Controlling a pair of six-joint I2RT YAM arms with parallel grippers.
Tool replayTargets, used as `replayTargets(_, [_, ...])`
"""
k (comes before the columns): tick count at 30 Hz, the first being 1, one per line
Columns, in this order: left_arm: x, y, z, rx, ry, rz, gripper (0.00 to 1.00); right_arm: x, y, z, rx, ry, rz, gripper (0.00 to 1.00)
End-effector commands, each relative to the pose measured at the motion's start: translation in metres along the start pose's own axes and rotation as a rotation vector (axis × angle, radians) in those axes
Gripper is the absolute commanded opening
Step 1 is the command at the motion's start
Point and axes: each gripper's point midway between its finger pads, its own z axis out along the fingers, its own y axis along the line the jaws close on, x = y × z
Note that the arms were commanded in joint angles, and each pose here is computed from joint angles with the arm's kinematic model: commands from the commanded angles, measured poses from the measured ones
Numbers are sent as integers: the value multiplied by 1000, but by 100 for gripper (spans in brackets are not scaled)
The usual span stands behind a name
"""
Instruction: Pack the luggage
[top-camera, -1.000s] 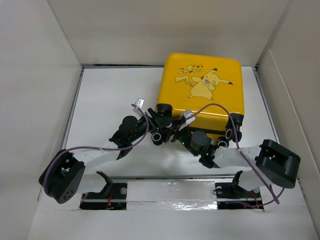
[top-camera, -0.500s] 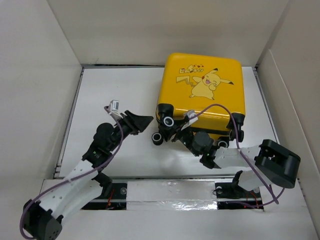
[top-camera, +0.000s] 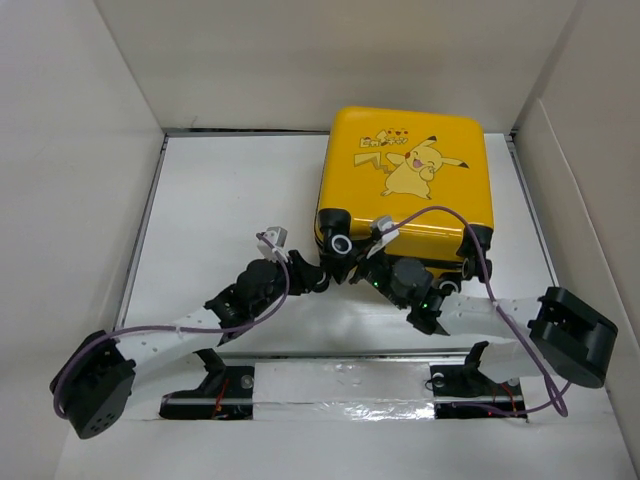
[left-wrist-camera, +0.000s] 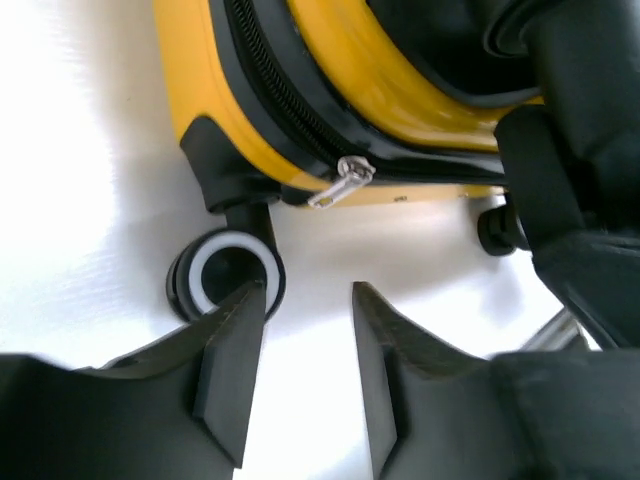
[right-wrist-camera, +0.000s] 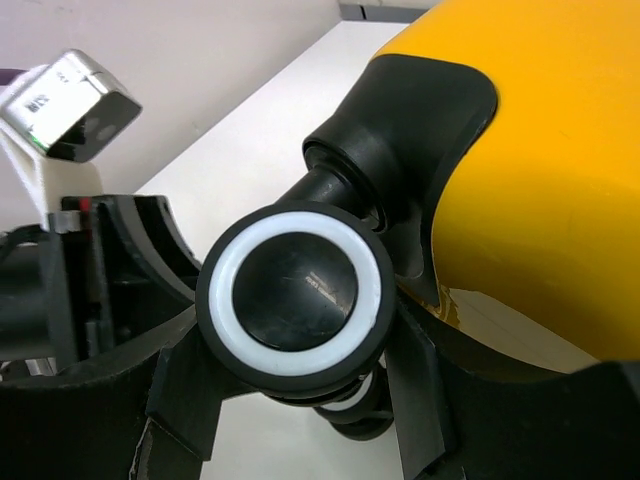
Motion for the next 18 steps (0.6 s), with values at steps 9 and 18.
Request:
replayTargets(9, [-47, -44, 38, 103, -209, 57, 43, -77, 16, 7, -36, -139, 59, 0])
replayTargets(18, [-44, -53, 53, 132, -212, 59, 40, -78, 25, 9, -81, -135, 70, 0])
